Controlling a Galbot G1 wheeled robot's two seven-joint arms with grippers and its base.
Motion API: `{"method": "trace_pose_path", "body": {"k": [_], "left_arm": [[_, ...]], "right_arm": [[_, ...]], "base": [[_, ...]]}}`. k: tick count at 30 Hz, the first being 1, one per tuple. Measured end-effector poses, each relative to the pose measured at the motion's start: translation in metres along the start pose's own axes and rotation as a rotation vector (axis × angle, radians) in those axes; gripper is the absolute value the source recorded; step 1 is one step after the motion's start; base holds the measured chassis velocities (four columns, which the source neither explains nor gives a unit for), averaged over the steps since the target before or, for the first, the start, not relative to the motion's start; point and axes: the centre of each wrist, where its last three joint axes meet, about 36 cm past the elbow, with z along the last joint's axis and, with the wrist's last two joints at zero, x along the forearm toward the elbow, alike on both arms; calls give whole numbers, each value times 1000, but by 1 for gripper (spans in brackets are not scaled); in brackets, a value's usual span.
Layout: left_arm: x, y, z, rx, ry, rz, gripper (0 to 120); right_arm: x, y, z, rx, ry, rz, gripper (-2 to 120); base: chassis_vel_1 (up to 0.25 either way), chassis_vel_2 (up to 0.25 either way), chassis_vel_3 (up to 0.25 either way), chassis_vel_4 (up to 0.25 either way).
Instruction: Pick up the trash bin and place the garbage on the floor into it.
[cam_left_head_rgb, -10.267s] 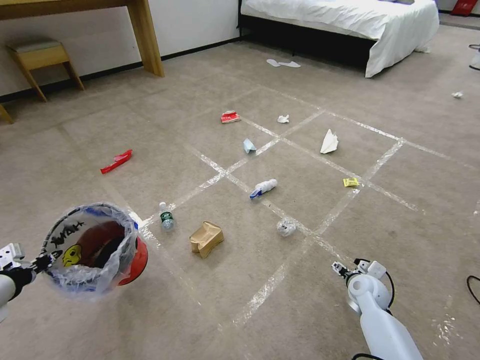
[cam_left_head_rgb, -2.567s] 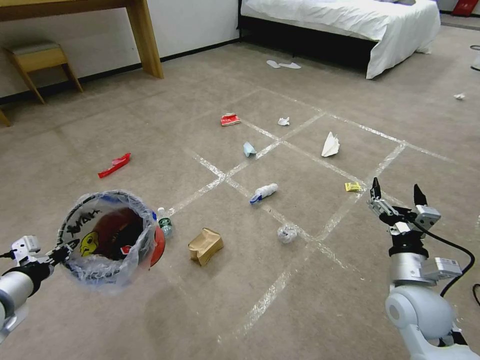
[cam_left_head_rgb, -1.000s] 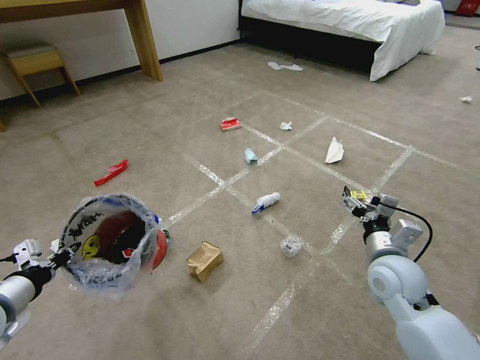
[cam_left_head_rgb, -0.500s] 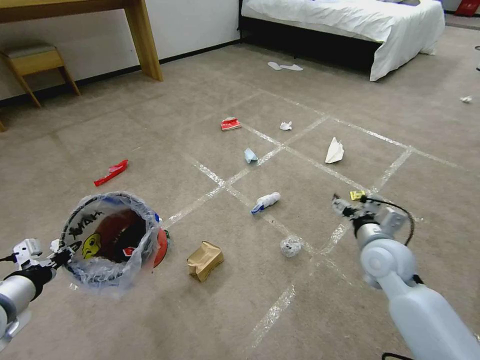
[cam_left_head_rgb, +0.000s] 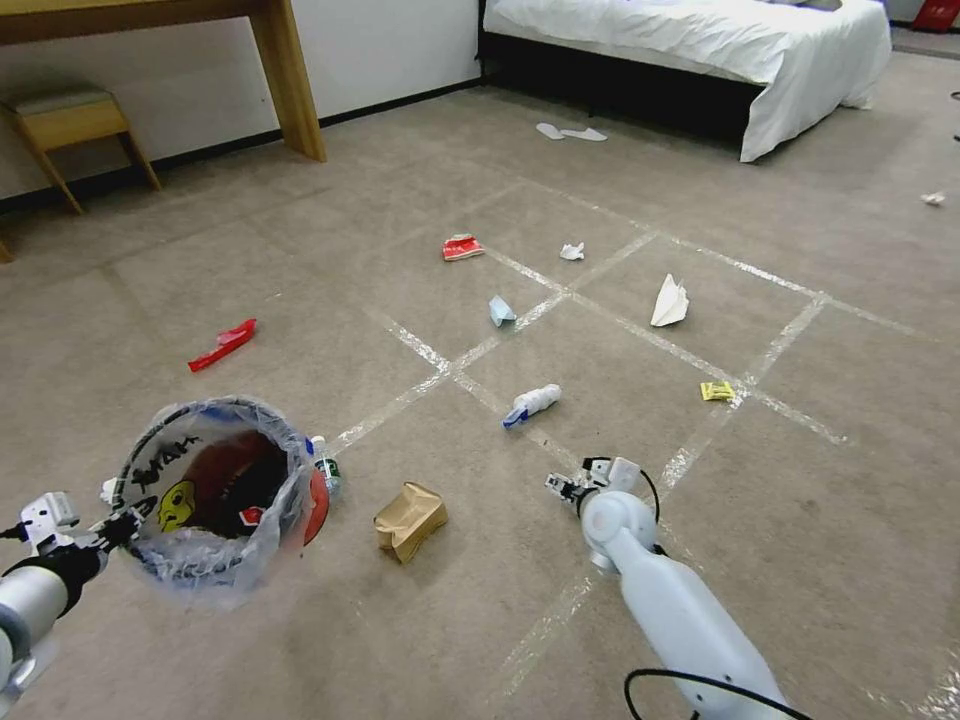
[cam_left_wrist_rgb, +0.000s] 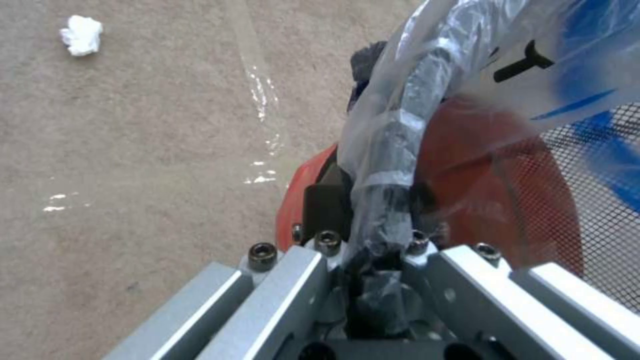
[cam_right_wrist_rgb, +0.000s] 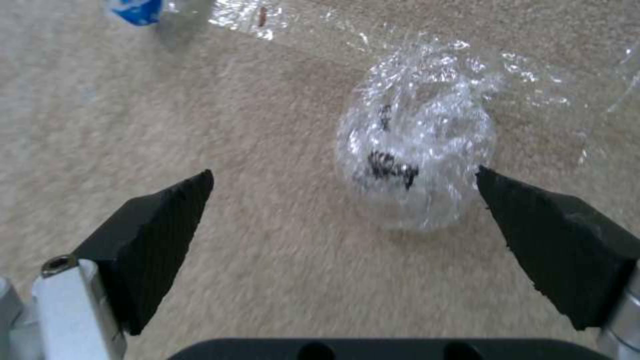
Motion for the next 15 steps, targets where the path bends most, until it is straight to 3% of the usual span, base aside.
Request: {"method": "trace_pose_path", "body": {"k": [11, 15], "left_arm": [[-2, 3, 1, 2, 5, -6, 0], [-2, 3, 2, 0, 8, -5, 0]], "right_arm": [[-34, -8, 13, 33, 7, 79, 99], [-43, -6, 13, 34, 4, 83, 90]], "base": [[0, 0, 0, 0], [0, 0, 0, 0]]}}
